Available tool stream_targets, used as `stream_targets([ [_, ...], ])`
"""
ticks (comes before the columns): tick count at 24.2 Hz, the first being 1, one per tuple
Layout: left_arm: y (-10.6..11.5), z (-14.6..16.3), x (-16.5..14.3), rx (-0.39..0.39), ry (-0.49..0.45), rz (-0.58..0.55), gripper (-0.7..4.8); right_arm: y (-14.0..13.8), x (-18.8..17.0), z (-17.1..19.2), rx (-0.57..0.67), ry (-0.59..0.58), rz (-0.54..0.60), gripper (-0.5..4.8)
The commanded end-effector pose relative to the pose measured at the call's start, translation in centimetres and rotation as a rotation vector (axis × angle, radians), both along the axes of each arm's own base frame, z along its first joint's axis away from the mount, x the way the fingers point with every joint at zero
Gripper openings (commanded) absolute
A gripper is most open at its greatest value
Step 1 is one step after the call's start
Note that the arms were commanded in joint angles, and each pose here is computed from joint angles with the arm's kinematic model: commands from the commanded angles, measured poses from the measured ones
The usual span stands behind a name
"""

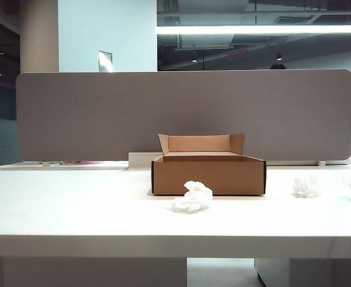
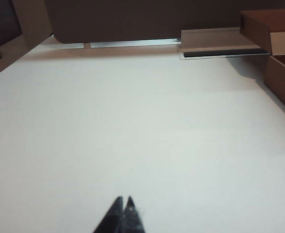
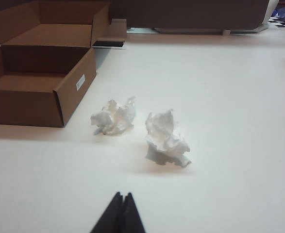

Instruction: Pick up all the paper balls on the table and put them in the paper box.

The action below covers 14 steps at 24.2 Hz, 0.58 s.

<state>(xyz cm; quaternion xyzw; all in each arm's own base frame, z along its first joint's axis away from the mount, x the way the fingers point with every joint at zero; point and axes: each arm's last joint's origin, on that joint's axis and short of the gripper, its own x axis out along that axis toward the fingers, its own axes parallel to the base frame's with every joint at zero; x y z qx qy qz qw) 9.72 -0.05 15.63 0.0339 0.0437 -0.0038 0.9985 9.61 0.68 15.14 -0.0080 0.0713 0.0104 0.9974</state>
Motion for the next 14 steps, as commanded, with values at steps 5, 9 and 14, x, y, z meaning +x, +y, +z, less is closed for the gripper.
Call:
stream_targets([
  [5, 0.01, 0.22, 0.00, 0.073, -0.015, -0.005, -0.03, 0.01, 0.04, -0.06, 0.001, -0.010, 0.000, -0.06],
  [9, 0.06, 0.21, 0.00, 0.186, -0.013, 0.003, -0.03, 0.01, 0.04, -0.06, 0.001, -0.010, 0.000, -0.06],
  [14, 0.05, 0.22, 0.00, 0.186, -0.014, 0.001, -0.03, 0.02, 0.04, -0.06, 0.001, -0.010, 0.001, -0.06],
])
